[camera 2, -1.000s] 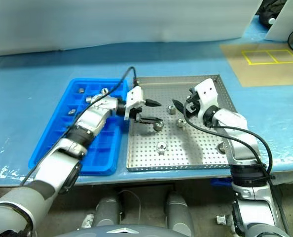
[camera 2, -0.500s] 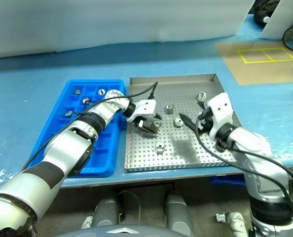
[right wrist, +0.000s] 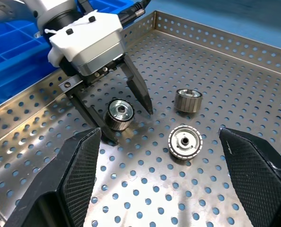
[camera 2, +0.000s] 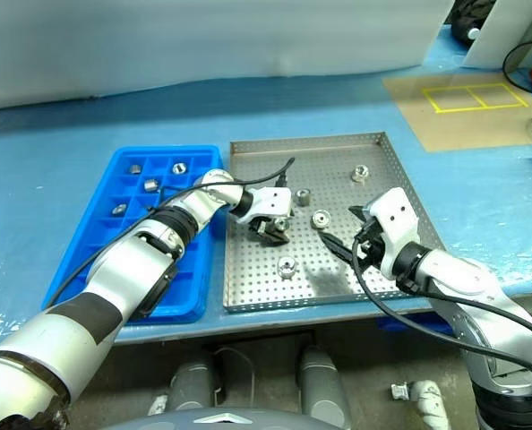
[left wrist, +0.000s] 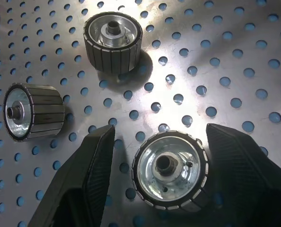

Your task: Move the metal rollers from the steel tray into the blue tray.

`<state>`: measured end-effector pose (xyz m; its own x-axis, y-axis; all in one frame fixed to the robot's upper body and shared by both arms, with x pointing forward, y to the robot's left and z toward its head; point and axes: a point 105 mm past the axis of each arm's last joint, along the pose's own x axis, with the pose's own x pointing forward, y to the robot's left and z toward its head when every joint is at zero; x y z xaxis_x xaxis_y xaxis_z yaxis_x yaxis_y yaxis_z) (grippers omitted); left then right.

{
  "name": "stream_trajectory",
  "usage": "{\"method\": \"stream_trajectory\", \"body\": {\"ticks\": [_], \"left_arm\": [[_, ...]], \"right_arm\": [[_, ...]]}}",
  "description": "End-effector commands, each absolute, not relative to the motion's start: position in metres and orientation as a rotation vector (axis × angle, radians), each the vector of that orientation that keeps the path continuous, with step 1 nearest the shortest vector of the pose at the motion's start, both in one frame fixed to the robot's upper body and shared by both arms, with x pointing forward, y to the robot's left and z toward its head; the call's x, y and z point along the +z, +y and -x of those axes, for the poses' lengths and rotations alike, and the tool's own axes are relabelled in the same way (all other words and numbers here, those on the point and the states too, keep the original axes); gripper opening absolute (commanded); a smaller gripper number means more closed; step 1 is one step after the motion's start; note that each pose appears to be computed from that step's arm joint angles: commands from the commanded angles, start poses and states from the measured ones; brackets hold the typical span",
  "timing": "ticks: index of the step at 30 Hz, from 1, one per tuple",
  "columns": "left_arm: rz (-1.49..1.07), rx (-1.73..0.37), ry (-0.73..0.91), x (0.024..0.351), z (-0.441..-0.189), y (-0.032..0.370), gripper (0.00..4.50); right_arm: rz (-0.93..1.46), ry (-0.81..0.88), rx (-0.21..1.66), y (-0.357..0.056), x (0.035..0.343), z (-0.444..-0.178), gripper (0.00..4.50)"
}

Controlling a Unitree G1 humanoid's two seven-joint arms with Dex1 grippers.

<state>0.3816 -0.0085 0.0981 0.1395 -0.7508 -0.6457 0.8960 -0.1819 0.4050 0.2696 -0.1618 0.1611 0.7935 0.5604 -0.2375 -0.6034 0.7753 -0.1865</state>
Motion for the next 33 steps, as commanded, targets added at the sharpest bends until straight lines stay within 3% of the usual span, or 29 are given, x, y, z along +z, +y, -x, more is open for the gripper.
{"method": "stream_trajectory", "body": {"ticks": [1,6,18,23,27,33], "left_arm": [[-0.998,-1.472,0.268,0.089,-0.383,0.001,3.07],[-1.005,-1.462,0.286,0.089,-0.385,0.004,1.87],[-0.984,-1.482,0.219,0.102,-0.386,0.004,1.88],[-0.731,-1.482,-0.035,0.16,-0.388,-0.006,1.88],[-0.59,-1.488,-0.144,0.201,-0.39,0.019,1.88],[-0.598,-1.378,-0.237,0.231,-0.395,0.064,1.88]], "right_arm": [[0.305,0.126,0.621,-0.161,0.171,-0.27,4.15],[0.312,0.123,0.607,-0.162,0.17,-0.274,4.16],[0.318,0.099,0.586,-0.162,0.173,-0.282,4.16],[0.309,0.078,0.615,-0.158,0.178,-0.288,4.16],[0.281,0.056,0.717,-0.143,0.186,-0.293,4.16],[0.306,0.057,0.936,-0.112,0.189,-0.298,4.16]]}}
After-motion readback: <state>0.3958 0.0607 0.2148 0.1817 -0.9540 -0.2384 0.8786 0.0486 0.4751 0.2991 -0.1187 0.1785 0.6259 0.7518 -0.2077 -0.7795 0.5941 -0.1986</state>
